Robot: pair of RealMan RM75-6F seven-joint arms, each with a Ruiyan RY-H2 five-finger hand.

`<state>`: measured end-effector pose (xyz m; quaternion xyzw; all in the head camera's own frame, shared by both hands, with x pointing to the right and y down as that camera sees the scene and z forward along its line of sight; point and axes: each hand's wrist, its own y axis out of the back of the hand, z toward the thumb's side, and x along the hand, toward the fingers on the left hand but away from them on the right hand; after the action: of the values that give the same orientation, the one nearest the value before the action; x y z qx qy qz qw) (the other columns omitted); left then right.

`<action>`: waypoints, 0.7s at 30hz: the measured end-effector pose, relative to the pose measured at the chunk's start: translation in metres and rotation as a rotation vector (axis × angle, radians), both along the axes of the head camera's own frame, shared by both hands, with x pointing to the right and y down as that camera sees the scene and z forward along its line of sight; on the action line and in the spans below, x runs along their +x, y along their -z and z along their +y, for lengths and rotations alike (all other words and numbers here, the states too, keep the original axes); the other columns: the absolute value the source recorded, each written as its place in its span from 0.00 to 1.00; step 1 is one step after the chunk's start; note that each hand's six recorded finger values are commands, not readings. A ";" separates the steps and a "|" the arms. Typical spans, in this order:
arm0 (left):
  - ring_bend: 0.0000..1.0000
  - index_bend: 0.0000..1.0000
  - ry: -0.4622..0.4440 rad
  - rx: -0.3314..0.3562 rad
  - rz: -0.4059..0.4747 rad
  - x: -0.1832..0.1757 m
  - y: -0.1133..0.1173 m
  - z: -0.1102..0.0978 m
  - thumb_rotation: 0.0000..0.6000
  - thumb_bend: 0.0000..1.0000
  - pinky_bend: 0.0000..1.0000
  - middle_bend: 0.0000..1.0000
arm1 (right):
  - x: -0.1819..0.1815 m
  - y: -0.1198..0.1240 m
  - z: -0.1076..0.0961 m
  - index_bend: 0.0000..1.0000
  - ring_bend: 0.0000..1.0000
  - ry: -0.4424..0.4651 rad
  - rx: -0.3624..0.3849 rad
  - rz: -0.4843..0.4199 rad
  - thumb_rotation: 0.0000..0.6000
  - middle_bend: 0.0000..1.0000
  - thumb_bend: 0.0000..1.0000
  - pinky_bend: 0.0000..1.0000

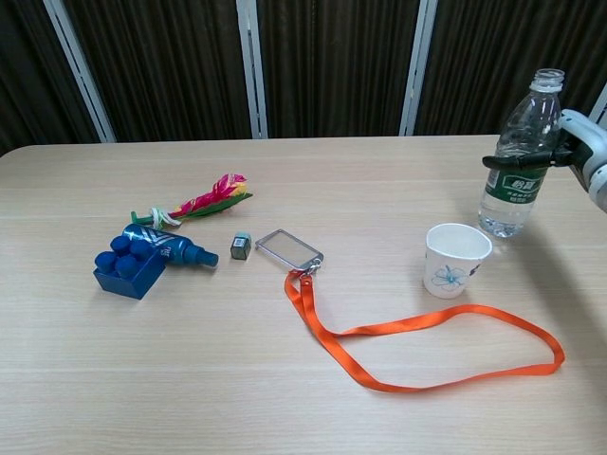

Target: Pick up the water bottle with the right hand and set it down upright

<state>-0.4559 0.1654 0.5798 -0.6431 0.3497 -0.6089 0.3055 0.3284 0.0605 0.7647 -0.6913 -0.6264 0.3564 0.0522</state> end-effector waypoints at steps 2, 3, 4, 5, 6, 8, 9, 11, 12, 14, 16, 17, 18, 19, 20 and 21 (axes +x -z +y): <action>0.00 0.00 0.000 0.000 -0.001 0.000 0.000 0.000 1.00 0.02 0.00 0.00 | 0.000 -0.001 0.001 0.54 0.49 0.002 -0.001 0.000 1.00 0.57 0.31 0.51; 0.00 0.00 0.000 0.000 -0.001 0.000 0.000 0.000 1.00 0.02 0.00 0.00 | 0.001 -0.001 0.001 0.54 0.48 0.002 -0.002 0.000 1.00 0.57 0.29 0.51; 0.00 0.00 0.000 0.000 -0.001 0.000 0.000 0.001 1.00 0.02 0.00 0.00 | 0.001 -0.001 0.002 0.53 0.47 0.003 -0.003 -0.001 1.00 0.56 0.28 0.51; 0.00 0.00 0.001 -0.001 -0.001 0.000 0.000 0.001 1.00 0.02 0.00 0.00 | 0.001 -0.001 0.002 0.52 0.46 0.003 -0.004 -0.001 1.00 0.55 0.26 0.51; 0.00 0.00 0.000 -0.001 -0.001 0.000 0.000 0.001 1.00 0.02 0.00 0.00 | 0.001 -0.002 0.003 0.51 0.45 0.004 -0.005 -0.003 1.00 0.53 0.24 0.51; 0.00 0.00 0.000 -0.001 -0.001 0.000 0.000 0.001 1.00 0.02 0.00 0.00 | 0.002 -0.002 0.004 0.46 0.42 0.004 -0.008 -0.008 1.00 0.49 0.19 0.51; 0.00 0.00 0.000 -0.002 0.000 0.001 0.000 0.002 1.00 0.02 0.00 0.00 | 0.002 -0.002 0.004 0.44 0.41 0.005 -0.010 -0.012 1.00 0.47 0.17 0.51; 0.00 0.00 -0.001 -0.004 0.001 0.001 0.000 0.002 1.00 0.02 0.00 0.00 | 0.002 -0.003 0.005 0.40 0.39 0.009 -0.012 -0.018 1.00 0.45 0.14 0.51; 0.00 0.00 -0.002 -0.005 0.001 0.001 0.000 0.002 1.00 0.02 0.00 0.00 | 0.003 -0.002 0.006 0.40 0.38 0.011 -0.012 -0.021 1.00 0.44 0.13 0.51; 0.00 0.00 -0.004 -0.005 0.001 0.002 0.000 0.003 1.00 0.02 0.00 0.00 | 0.004 -0.002 0.006 0.39 0.37 0.012 -0.012 -0.023 1.00 0.43 0.12 0.51; 0.00 0.00 -0.005 -0.004 0.002 0.002 0.000 0.003 1.00 0.02 0.00 0.00 | 0.006 -0.002 0.006 0.39 0.37 0.011 -0.011 -0.024 1.00 0.42 0.12 0.51; 0.00 0.00 -0.006 -0.003 0.003 0.002 0.000 0.003 1.00 0.02 0.00 0.00 | 0.007 -0.002 0.006 0.39 0.37 0.009 -0.011 -0.025 1.00 0.42 0.12 0.51; 0.00 0.00 -0.006 -0.002 0.003 0.002 0.000 0.003 1.00 0.02 0.00 0.00 | 0.008 -0.001 0.007 0.38 0.37 0.007 -0.010 -0.026 1.00 0.42 0.11 0.51; 0.00 0.00 -0.006 -0.002 0.003 0.002 0.000 0.003 1.00 0.02 0.00 0.00 | 0.008 -0.001 0.007 0.38 0.37 0.006 -0.010 -0.026 1.00 0.41 0.11 0.51; 0.00 0.00 -0.005 -0.002 0.004 0.002 0.000 0.003 1.00 0.02 0.00 0.00 | 0.009 -0.001 0.007 0.37 0.36 0.005 -0.009 -0.027 1.00 0.40 0.10 0.51; 0.00 0.00 -0.004 -0.002 0.003 0.002 0.000 0.003 1.00 0.02 0.00 0.00 | 0.010 -0.001 0.007 0.37 0.36 0.003 -0.009 -0.028 1.00 0.40 0.09 0.51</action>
<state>-0.4539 0.1683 0.5797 -0.6452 0.3483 -0.6076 0.3053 0.3379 0.0678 0.7658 -0.6975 -0.6243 0.3494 0.0408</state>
